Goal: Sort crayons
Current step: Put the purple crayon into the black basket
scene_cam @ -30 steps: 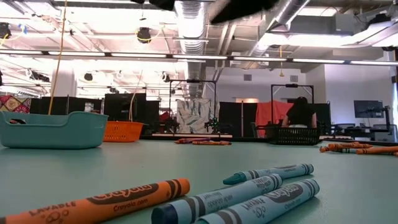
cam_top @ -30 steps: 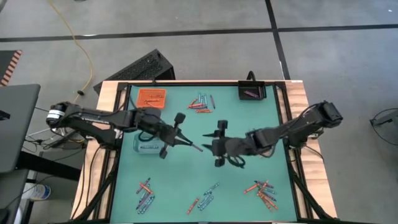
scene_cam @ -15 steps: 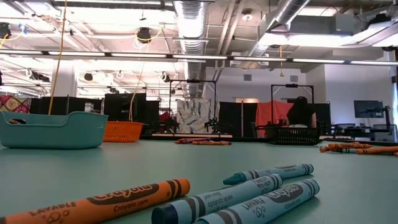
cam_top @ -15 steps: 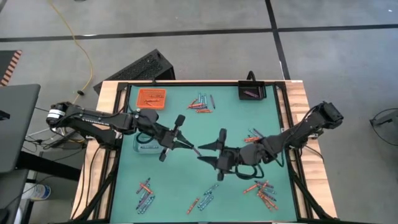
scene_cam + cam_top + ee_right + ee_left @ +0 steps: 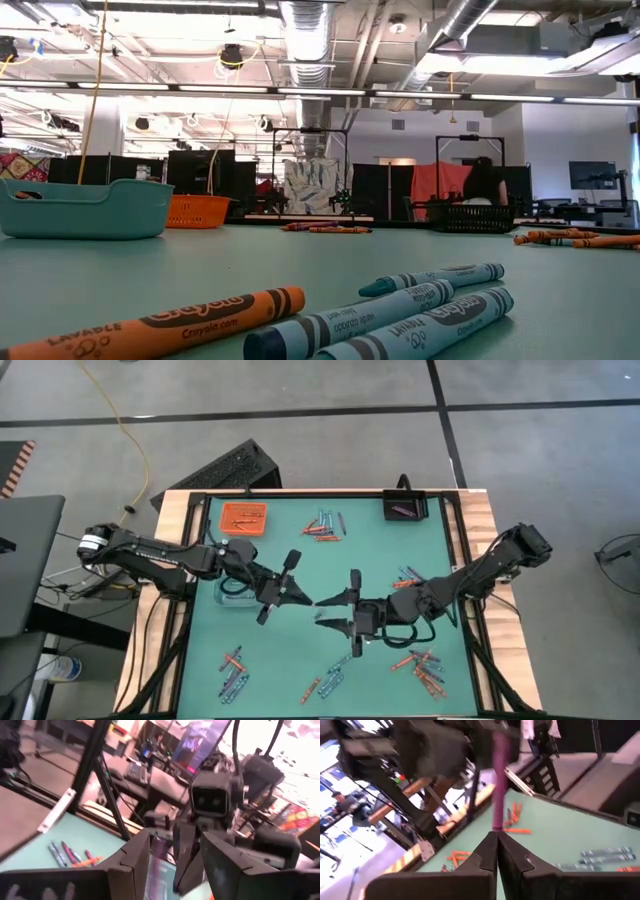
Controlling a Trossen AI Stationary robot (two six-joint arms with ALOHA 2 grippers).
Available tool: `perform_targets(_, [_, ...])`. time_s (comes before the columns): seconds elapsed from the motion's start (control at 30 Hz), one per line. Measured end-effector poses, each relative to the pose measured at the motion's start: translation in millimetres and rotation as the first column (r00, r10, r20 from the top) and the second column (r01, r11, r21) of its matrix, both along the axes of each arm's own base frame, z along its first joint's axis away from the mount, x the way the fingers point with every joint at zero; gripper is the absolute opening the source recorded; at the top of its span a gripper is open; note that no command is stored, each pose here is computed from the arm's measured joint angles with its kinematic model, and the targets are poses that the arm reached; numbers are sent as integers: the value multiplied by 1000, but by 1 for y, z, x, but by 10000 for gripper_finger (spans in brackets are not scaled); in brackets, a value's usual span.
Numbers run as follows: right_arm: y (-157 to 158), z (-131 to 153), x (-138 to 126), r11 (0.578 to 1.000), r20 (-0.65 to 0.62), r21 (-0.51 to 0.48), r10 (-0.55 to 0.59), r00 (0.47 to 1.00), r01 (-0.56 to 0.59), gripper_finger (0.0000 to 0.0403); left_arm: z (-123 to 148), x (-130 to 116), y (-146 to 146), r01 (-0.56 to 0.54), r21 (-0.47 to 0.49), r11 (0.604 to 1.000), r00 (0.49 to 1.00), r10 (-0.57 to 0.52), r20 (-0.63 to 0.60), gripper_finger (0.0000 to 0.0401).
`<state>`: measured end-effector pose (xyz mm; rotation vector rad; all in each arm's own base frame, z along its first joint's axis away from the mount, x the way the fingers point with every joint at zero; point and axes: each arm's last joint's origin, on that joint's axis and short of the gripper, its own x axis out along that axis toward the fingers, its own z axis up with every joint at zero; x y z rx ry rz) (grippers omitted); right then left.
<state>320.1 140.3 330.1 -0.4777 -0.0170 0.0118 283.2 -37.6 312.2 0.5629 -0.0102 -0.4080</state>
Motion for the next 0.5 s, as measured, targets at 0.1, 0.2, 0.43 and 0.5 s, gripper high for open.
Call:
perform_targets(0.1, [-2,-1,1,1000,-7,18,9,1000,-9,172,3,0,-2,-1,13,1000,999,1,37,3])
perform_targets(0.2, [-3,-2,2,1000,-16,25,5,1000,-4,156,4,0,-2,0,14,1000,999,-1,46,2])
perform_targets(0.43, [-11,-16,-4,997,-205,40,-62,977,72,110,-4,-1,-2,-20,14,1000,999,20,-42,1])
perform_targets(0.5, [-18,-25,-10,990,-325,66,-99,941,127,110,-9,-2,-1,-32,6,999,995,32,-99,1])
